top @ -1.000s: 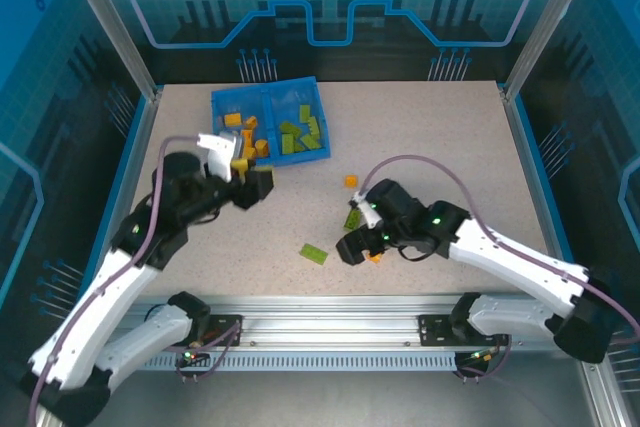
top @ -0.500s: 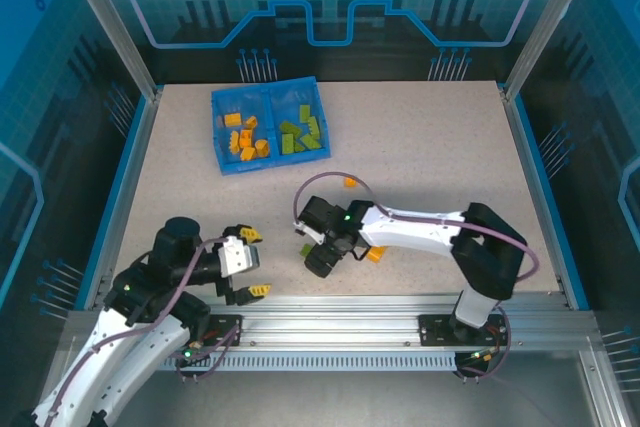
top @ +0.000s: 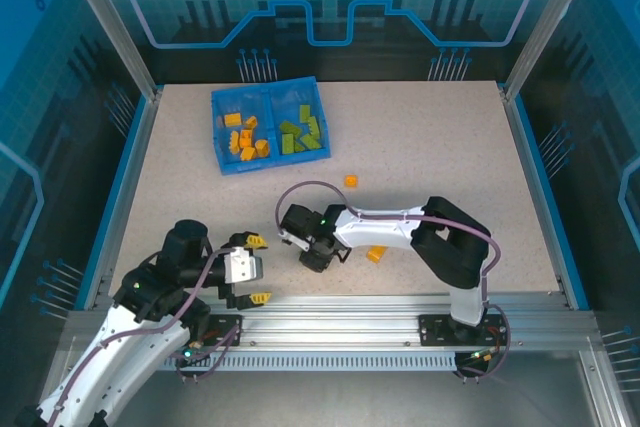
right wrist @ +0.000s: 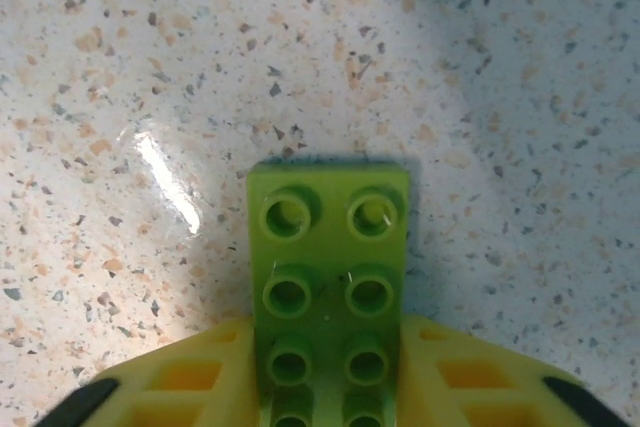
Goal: Sort the legos into containers by color
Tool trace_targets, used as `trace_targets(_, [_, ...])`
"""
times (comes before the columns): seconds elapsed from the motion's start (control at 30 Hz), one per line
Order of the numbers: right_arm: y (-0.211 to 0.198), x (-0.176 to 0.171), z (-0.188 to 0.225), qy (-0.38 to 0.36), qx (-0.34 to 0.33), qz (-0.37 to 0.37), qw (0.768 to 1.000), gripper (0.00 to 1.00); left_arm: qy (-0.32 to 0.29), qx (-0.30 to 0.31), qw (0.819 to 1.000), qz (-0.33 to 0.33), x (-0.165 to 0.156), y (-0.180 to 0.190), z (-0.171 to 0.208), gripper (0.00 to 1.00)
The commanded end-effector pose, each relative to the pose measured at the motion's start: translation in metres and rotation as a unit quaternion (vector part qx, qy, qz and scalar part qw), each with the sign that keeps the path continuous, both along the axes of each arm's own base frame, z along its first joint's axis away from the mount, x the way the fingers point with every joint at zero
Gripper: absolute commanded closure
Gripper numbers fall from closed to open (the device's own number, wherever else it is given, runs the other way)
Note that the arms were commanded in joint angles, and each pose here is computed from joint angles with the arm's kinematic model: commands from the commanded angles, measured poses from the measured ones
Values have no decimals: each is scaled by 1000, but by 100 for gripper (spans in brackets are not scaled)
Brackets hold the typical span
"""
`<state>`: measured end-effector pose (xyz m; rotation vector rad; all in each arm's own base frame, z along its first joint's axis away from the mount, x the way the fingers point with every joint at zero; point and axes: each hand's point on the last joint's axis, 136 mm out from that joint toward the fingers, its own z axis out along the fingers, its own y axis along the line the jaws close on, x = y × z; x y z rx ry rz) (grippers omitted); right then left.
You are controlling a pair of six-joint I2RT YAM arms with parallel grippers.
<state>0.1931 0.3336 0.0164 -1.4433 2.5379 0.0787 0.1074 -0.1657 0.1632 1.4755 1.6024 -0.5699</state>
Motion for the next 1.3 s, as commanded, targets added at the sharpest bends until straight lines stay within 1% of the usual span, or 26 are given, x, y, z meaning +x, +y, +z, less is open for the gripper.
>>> trace_targets(0.0, [-22, -1, -12, -16, -39, -14, 999, 72, -36, -5, 999, 1, 6, -1, 5, 1])
trace_targets(0.13, [-19, 7, 24, -47, 14, -40, 998, 72, -60, -27, 998, 19, 12, -1, 16, 1])
trace_targets(0.23, [-14, 16, 66, -80, 69, -56, 993, 72, -84, -67, 993, 37, 16, -3, 40, 1])
trace_targets(0.33, [-9, 30, 113, -116, 130, -76, 982, 71, -88, -122, 985, 79, 29, -3, 68, 1])
trace_targets(0.43, [-5, 57, 159, -151, 196, -108, 963, 71, -80, -163, 973, 139, 50, 0, 87, 1])
trace_targets(0.47, [-4, 69, 174, -164, 216, -122, 955, 71, -74, -173, 968, 168, 60, 3, 90, 1])
trace_targets(0.53, [-5, 98, 198, -185, 243, -155, 940, 70, -67, -190, 953, 224, 79, 11, 96, 1])
trace_targets(0.6, [-8, 135, 211, -204, 249, -192, 927, 70, -57, -207, 934, 285, 98, 22, 100, 1])
trace_targets(0.67, [-10, 170, 213, -216, 243, -222, 919, 70, -43, -213, 918, 333, 111, 31, 95, 1])
trace_targets(0.7, [-11, 189, 208, -213, 239, -237, 917, 70, -35, -209, 912, 351, 115, 36, 92, 1])
trace_targets(0.77, [-9, 223, 202, -206, 232, -263, 914, 71, -24, -194, 907, 372, 117, 42, 87, 1])
trace_targets(0.8, [-7, 239, 196, -201, 227, -273, 913, 71, -20, -190, 901, 390, 119, 47, 85, 1])
trace_targets(0.9, [5, 279, 177, -195, 210, -284, 915, 71, -18, -188, 883, 429, 123, 61, 82, 1])
trace_targets(1.0, [17, 311, 164, -196, 196, -292, 915, 71, -23, -180, 873, 454, 126, 71, 80, 1])
trace_targets(1.03, [21, 321, 151, -194, 188, -293, 917, 71, -24, -181, 867, 464, 127, 76, 81, 1])
trace_targets(1.07, [25, 330, 147, -200, 184, -291, 917, 71, -22, -185, 859, 477, 129, 81, 82, 1])
trace_targets(1.2, [38, 358, 133, -225, 186, -277, 915, 70, 15, -230, 806, 545, 138, 107, 84, 1])
trace_targets(1.27, [41, 365, 131, -234, 191, -270, 914, 69, 31, -242, 793, 559, 140, 113, 84, 1])
